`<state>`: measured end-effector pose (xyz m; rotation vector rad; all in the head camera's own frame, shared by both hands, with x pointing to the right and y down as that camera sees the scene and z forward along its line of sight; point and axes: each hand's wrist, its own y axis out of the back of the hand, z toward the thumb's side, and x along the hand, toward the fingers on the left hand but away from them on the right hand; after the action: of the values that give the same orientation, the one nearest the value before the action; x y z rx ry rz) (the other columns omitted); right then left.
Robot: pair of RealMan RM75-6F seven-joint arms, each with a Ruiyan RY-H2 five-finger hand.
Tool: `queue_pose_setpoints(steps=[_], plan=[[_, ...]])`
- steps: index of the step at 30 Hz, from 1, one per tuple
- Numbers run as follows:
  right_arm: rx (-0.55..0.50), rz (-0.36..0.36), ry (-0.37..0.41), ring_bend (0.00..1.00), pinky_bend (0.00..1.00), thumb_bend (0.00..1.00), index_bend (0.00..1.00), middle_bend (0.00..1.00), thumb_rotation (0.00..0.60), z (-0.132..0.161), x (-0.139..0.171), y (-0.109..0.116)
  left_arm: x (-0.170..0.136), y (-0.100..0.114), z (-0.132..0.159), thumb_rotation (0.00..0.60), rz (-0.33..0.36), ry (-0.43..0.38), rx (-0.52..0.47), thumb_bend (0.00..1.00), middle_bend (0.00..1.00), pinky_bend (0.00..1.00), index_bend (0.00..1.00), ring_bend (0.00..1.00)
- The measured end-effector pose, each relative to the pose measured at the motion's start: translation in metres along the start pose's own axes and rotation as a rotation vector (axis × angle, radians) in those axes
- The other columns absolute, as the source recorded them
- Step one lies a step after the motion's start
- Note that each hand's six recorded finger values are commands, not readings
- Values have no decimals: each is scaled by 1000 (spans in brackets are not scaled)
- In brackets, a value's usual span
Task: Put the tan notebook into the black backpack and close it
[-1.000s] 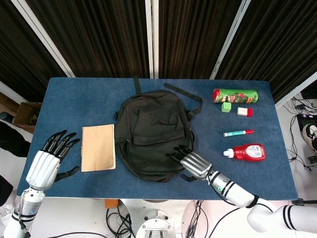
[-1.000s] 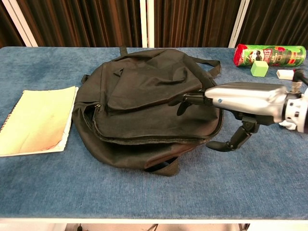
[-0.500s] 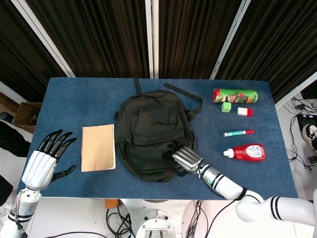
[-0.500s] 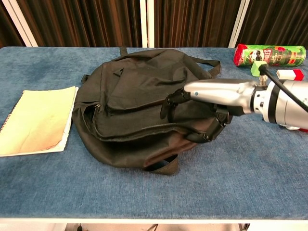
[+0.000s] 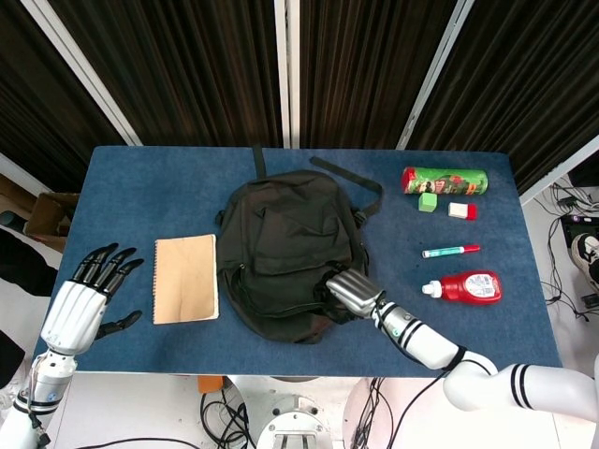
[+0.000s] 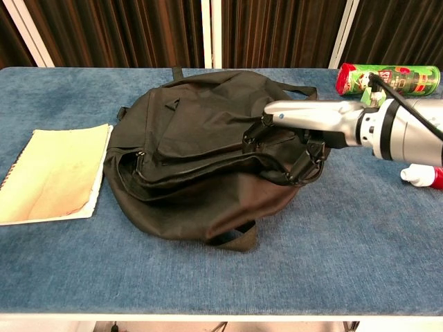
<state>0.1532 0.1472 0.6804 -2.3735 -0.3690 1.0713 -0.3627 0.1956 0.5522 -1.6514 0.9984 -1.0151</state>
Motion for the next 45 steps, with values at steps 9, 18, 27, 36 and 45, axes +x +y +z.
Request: queue_pose_setpoints(steps=[9,18,27,36,45], plan=[[11,-4,-14,320,154,497,563,541,600,-3,2,7,3,-2,1,600,0,-6,-4,62,135,166,207,85],[-129,-75,-20,459,186,538,775,673,600,9,-23,1,6,-15,-8,600,-52,13,-5,63,135,166,207,85],[-436,-322,-174,493,219,582,841,696,600,-16,-22,39,5,-55,-26,600,-175,25,53,68,135,166,216,85],[-662,-572,-340,508,241,618,854,706,600,-41,-3,62,15,-104,-40,600,-285,-14,159,75,136,166,220,85],[-745,-584,-372,508,241,619,849,700,600,-37,-5,59,25,-133,-60,600,-350,-4,208,74,136,166,218,85]])
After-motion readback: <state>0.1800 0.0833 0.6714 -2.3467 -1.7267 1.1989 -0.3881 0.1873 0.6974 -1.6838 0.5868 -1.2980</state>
